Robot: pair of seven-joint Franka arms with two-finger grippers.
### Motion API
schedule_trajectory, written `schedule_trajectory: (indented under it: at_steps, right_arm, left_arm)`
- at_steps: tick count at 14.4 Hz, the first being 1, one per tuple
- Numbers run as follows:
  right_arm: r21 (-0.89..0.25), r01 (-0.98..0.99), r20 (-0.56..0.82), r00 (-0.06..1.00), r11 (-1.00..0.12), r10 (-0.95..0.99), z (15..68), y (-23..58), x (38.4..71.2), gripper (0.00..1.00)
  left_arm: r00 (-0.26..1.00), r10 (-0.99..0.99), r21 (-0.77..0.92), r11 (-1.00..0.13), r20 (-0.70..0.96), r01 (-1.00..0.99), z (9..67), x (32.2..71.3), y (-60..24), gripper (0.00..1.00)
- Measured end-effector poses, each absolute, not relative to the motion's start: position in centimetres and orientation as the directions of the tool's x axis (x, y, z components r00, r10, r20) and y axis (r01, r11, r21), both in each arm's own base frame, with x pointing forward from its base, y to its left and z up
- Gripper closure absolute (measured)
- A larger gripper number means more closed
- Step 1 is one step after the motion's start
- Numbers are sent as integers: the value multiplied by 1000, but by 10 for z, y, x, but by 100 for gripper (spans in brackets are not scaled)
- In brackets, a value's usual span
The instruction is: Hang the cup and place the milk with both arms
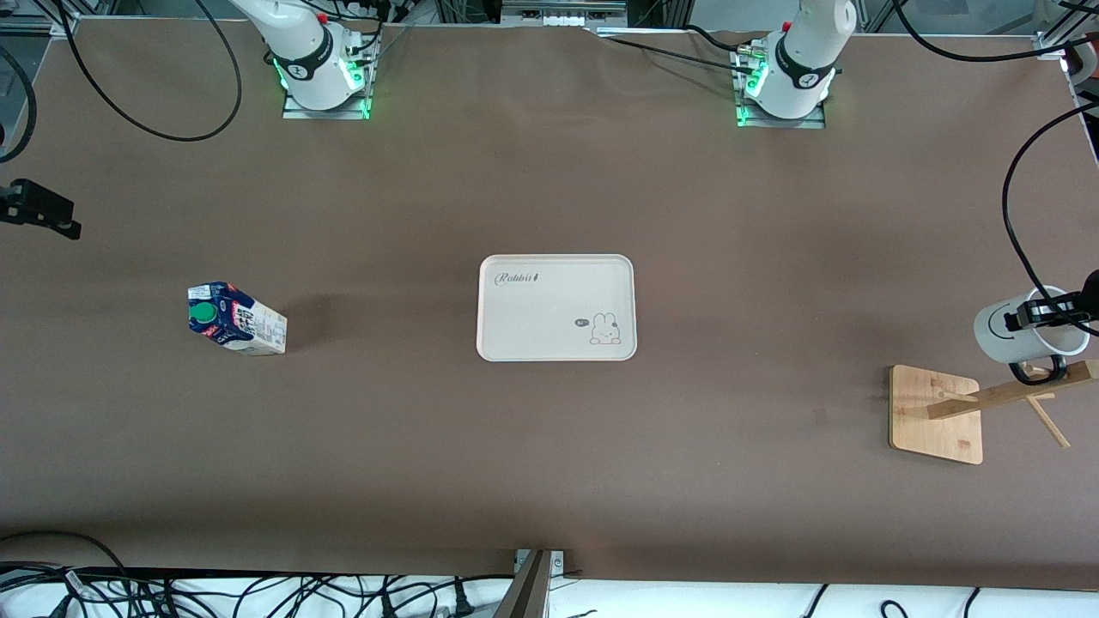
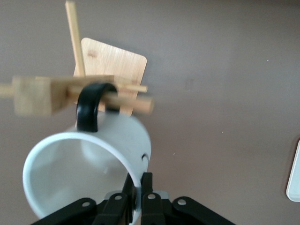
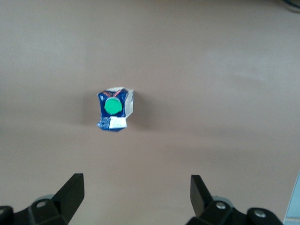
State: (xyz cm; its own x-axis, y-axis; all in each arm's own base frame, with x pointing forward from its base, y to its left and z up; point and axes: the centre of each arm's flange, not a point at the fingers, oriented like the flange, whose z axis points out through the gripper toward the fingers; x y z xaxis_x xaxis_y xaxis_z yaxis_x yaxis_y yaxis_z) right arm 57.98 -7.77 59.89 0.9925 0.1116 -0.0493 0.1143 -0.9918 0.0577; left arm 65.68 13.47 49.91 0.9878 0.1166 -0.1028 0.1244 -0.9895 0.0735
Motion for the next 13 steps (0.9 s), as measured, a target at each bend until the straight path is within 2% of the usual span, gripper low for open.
schedule_trajectory:
  at_steps: [4, 9, 10, 13]
  right_arm:
    - [-4, 114, -62, 992, -994, 114, 600, -70, 575, 0]
    - [-3, 118, -34, 992, -993, 118, 603, -68, 578, 0]
    - [-3, 121, -34, 992, -993, 121, 603, -66, 578, 0]
    - [-3, 125, -33, 992, -992, 125, 603, -64, 579, 0]
  left_arm:
    - [986, 108, 66, -991, -125, 117, 497, 655, 131, 52]
    - [990, 45, 74, -996, -135, 55, 513, 653, 87, 3]
    - [988, 12, 81, -996, -151, 24, 522, 648, 68, 0]
    - [987, -69, 69, -996, -147, -59, 552, 635, 12, 0]
